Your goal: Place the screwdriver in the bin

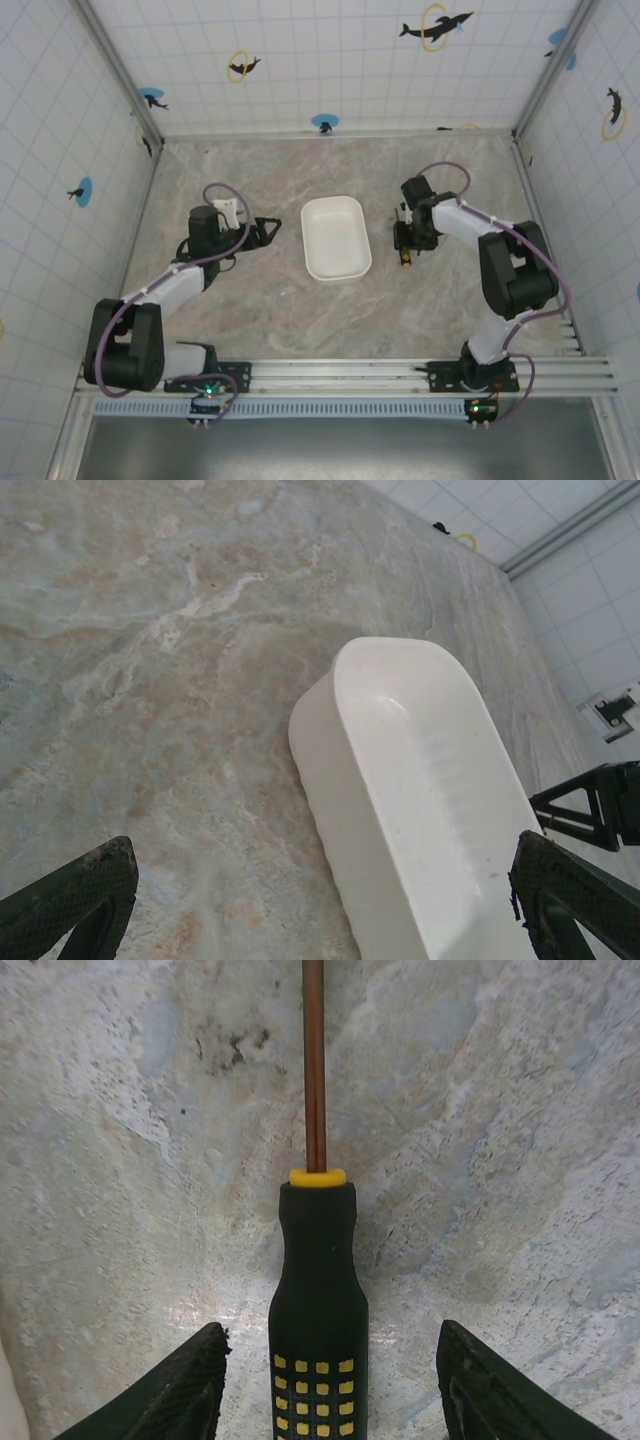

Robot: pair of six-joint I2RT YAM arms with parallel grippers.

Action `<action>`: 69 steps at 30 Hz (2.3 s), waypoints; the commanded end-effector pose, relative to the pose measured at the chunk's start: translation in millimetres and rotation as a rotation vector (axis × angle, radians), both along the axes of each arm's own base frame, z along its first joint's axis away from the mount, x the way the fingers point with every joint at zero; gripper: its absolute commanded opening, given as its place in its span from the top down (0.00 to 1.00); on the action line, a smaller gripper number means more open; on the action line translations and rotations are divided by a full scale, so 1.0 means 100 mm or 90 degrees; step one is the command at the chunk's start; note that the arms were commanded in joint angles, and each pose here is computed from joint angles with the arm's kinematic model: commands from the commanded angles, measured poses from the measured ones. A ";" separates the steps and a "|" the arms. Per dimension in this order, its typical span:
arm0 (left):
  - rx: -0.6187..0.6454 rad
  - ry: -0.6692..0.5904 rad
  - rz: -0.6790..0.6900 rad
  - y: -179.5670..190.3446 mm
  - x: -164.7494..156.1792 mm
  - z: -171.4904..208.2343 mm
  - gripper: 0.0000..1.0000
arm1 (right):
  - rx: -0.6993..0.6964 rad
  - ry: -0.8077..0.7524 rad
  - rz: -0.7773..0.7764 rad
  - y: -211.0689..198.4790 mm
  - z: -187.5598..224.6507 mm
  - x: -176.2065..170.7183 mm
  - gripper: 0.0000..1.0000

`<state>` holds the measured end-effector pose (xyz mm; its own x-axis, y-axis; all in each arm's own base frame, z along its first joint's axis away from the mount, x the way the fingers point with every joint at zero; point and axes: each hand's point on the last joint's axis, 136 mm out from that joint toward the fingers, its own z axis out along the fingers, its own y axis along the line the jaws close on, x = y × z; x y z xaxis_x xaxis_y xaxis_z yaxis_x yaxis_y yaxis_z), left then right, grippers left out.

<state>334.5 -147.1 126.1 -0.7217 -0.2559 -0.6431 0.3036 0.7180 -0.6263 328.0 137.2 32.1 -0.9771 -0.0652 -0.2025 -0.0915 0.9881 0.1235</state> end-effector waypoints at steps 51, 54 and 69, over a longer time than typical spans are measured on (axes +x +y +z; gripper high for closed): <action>0.000 0.005 -0.106 -0.24 0.03 0.16 0.02 | 0.248 -0.217 -0.012 1.81 1.58 0.23 1.00; 0.004 0.015 -0.103 -0.23 0.05 0.10 0.03 | 0.223 -0.152 0.011 1.88 1.23 0.03 1.00; 0.012 0.031 -0.100 -0.22 0.07 -0.02 0.03 | 0.122 0.002 0.050 1.84 0.34 -0.36 1.00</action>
